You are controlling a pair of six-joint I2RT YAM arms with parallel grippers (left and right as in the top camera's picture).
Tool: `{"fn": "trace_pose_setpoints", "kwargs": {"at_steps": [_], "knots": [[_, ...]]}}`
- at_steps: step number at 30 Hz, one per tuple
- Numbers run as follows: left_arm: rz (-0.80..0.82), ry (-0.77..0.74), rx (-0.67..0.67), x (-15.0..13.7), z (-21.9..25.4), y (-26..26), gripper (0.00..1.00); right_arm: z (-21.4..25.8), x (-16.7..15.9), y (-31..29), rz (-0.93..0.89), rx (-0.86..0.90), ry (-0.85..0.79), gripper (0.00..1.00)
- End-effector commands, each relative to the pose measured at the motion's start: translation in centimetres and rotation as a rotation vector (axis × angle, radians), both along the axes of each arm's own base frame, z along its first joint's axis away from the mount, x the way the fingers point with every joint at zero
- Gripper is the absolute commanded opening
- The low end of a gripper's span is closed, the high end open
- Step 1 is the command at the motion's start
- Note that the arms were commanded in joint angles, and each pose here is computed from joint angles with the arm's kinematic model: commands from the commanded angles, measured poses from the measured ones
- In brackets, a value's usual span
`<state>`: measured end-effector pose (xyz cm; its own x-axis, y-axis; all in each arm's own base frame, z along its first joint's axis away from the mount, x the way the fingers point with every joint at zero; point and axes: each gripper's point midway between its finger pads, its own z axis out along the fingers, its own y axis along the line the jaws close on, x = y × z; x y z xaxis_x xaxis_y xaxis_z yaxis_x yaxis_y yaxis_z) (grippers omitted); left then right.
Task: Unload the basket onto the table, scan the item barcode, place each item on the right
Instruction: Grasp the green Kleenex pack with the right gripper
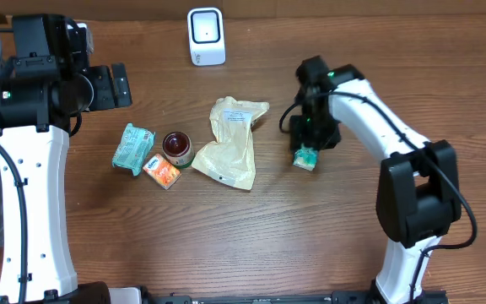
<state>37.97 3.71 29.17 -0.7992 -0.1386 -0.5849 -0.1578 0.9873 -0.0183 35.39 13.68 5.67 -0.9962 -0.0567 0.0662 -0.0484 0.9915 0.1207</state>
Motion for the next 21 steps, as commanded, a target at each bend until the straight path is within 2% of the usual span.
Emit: {"fn": "trace_pose_setpoints", "kwargs": {"at_steps": [1, 2, 6, 12, 17, 21], "knots": [[-0.018, -0.034, 0.018, 0.0, 1.2, -0.1, 1.00, 0.9, 0.9, -6.1, -0.365, -0.177, 0.014, 0.38], [-0.018, -0.034, 0.018, 0.0, 1.3, -0.1, 1.00, 0.6, 0.1, -7.4, -0.454, -0.201, 0.054, 0.35], [-0.018, -0.034, 0.018, 0.0, 1.3, -0.1, 1.00, -1.8, -1.0, -8.3, -0.466, -0.213, 0.085, 0.36], [-0.018, -0.034, 0.018, 0.0, 1.3, -0.1, 0.99, -4.6, 0.1, -5.3, -0.242, -0.092, 0.000, 0.35], [-0.018, -0.033, 0.018, 0.0, 1.2, -0.1, 1.00, -4.5, 2.1, -2.8, -0.065, 0.029, -0.092, 0.35], [-0.018, -0.034, 0.018, 0.0, 1.2, -0.1, 0.99, -3.9, 3.2, -1.4, -0.013, 0.126, -0.132, 0.36]]}}
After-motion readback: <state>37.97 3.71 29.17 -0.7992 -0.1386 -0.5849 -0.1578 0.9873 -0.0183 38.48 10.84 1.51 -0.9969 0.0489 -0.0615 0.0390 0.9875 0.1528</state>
